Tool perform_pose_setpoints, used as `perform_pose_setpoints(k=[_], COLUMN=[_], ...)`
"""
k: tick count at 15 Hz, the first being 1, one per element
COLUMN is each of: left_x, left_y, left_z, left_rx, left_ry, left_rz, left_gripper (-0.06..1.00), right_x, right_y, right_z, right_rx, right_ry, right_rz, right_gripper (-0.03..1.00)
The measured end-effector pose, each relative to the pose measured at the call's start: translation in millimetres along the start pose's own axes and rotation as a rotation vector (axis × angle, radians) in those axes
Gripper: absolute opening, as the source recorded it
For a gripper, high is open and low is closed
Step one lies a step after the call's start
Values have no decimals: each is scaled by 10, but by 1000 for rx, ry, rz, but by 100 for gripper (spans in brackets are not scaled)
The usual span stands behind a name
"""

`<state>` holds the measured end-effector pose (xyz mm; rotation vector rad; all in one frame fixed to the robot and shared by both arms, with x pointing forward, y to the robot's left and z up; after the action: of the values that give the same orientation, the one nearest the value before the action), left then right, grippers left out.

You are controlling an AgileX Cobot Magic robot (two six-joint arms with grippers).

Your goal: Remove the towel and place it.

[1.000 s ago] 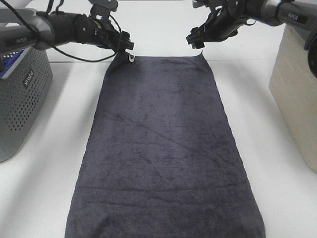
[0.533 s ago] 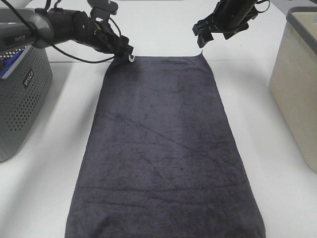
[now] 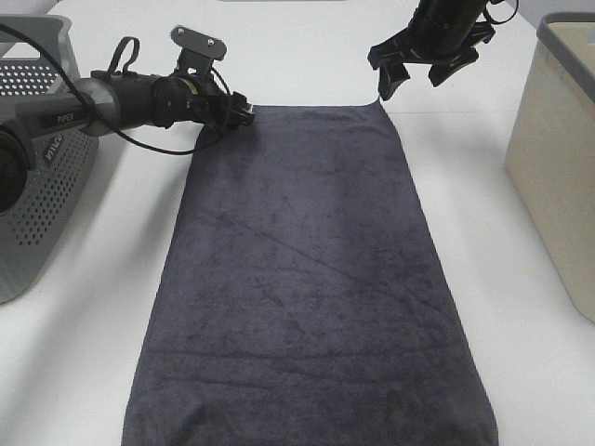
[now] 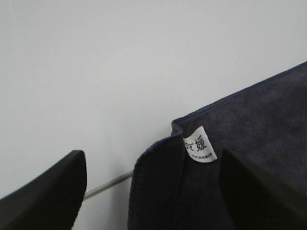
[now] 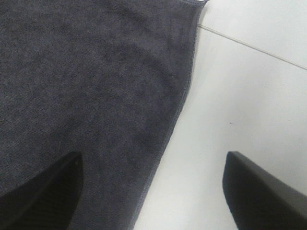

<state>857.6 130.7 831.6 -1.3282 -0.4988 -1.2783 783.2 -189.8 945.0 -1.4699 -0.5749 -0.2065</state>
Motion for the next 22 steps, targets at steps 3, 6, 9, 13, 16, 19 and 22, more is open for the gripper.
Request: perform_pose_setpoints(k=[3,6,9,13,16,19,22], left_x=[-174,-198,-204,-28,524,412,218], left_y=[45,35,33,-7,-113,-49,26], left_z=[176,379,411,392,174,28,16], left_rx=[30,67,72,78,46,28,28], left_ry=[-13,-31,-42,-118,-201,-165,-160], left_rz=[9,-10,-12,-63,-183,-162,-130], left_gripper=[71,71,71,71,71,71,71], right_x=[-20,-20,-20,-20,-8,-5,-15], right_y=[0,0,0,0,0,0,0], right_z=[1,1,1,1,2,3,3], right_rx=[1,1,1,1,1,2,2], right_ry=[0,0,0,0,1,1,1], right_rz=[14,14,14,14,6,4,11], right_gripper=[77,77,77,77,77,77,77])
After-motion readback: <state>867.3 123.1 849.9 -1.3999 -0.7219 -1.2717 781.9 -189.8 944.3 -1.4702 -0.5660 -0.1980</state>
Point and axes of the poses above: a point on each arm's last joint axis where the gripper is mounted, y pointing out along that axis toward the gripper, z along the wrist's bending axis when the last joint is at zero, x = y × z, the point moved 5 cm from there along y, pointing out along that axis toward the gripper, and after that the axes turned 8 degrees about y, right-handed, at the moved point
